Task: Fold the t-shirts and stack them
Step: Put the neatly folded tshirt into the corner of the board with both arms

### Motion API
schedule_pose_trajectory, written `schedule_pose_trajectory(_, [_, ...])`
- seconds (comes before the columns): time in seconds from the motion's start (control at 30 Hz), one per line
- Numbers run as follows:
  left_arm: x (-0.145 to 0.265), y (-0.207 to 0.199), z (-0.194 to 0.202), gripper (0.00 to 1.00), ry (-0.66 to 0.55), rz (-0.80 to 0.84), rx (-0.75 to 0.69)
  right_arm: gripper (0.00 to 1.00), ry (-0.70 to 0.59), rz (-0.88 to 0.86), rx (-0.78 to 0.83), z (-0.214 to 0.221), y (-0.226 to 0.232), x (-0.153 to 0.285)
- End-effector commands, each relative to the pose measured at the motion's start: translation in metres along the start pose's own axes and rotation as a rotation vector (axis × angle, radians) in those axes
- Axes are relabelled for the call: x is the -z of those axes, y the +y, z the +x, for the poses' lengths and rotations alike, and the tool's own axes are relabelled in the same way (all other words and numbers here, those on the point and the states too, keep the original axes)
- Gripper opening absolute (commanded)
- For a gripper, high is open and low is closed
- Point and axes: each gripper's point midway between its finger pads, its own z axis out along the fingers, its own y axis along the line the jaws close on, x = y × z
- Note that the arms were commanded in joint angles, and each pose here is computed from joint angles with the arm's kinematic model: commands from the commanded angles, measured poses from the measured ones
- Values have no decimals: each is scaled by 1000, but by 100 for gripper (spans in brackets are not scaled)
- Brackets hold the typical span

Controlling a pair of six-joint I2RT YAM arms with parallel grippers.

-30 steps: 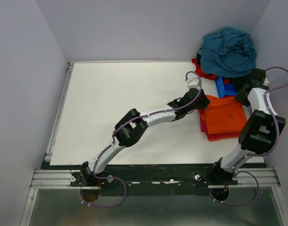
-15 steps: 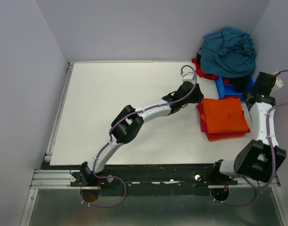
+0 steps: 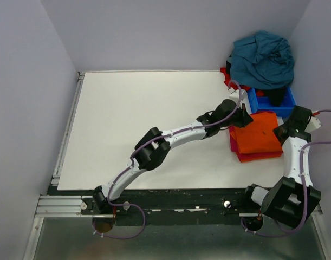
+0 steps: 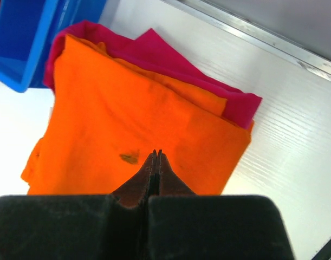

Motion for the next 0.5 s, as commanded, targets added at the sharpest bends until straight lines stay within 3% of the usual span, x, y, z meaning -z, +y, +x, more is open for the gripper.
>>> schedule_pose_trajectory(0.0, [-13,38,18,0,31,-46,-1,1,13,120,-37,17,-30,-10])
schedule_pose_trajectory(0.17, [-28,72,53,0,73,-98,60,1,81,322,-30,37,-62,-37])
schedule_pose_trajectory(0.37, [-32,94,80,0,108,-138,138,1,255,492,-69,71,-75,-63])
schedule_pose_trajectory(0.47, [-29,88,69,0,97,-116,107,1,199,535,-69,53,-78,-54])
